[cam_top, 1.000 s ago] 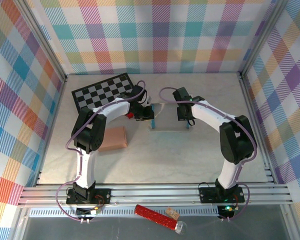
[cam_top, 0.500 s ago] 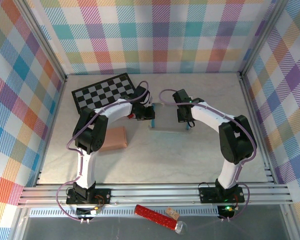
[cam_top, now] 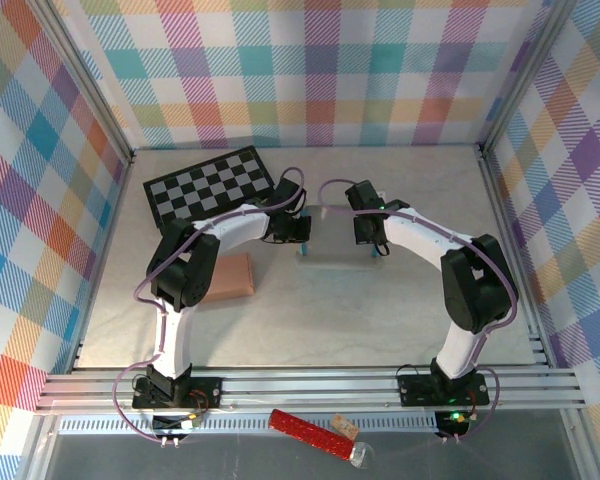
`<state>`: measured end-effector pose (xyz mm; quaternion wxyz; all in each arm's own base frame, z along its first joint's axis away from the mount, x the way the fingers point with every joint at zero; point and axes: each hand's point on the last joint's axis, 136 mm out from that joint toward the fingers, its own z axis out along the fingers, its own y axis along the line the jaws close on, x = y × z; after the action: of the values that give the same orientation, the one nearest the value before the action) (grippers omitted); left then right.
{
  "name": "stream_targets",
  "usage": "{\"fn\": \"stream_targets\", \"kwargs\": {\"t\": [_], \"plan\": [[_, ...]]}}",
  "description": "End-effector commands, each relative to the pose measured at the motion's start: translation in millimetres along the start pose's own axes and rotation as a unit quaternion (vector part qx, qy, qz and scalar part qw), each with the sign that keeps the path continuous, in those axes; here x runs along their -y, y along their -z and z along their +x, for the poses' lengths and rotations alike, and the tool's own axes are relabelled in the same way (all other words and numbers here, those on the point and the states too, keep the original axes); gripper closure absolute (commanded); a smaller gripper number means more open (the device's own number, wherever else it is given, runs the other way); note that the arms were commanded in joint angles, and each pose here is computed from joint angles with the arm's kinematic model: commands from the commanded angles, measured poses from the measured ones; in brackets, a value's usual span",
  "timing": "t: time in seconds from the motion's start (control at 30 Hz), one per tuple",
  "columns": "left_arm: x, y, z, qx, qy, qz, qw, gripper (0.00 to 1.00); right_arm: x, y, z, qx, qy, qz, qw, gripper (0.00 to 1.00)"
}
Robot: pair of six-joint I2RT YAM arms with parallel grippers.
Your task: Fold the paper box
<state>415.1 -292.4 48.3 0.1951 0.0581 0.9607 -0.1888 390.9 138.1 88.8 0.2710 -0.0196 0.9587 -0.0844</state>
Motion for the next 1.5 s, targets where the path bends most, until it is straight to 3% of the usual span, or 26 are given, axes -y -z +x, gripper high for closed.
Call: {"fn": "stream_targets", "kwargs": {"t": [0.0, 0.33, 0.57, 0.87, 1.07, 1.2, 1.47], "plan": [[8, 15, -5, 0.026, -0.009, -0.015, 1.0, 1.0, -8, 16, -13, 0.036, -0.003, -0.016, 0.999, 1.0], [-26, 34, 20, 0.074, 0.047, -0.183, 0.979, 1.0, -16, 29, -4, 0.051, -0.023, -0.013, 0.998, 1.0], [-26, 31, 23, 0.091, 0.038, -0.215, 0.972, 1.0, -24, 29, 3, 0.046, -0.025, -0.017, 0.998, 1.0], [-4, 22, 22, 0.089, 0.026, -0.156, 0.983, 0.98, -23, 28, 6, 0.042, -0.023, -0.015, 0.999, 1.0], [14, 40, 8, 0.105, 0.001, -0.115, 0.988, 0.65, -23, 29, 4, 0.045, -0.023, -0.014, 0.999, 1.0], [17, 46, 2, 0.099, 0.005, -0.089, 0.991, 0.59, -22, 28, 7, 0.042, -0.021, -0.012, 0.999, 1.0], [6, 48, -2, 0.065, 0.003, -0.078, 0.995, 0.56, -23, 25, 9, 0.033, -0.017, -0.009, 0.999, 1.0]]}}
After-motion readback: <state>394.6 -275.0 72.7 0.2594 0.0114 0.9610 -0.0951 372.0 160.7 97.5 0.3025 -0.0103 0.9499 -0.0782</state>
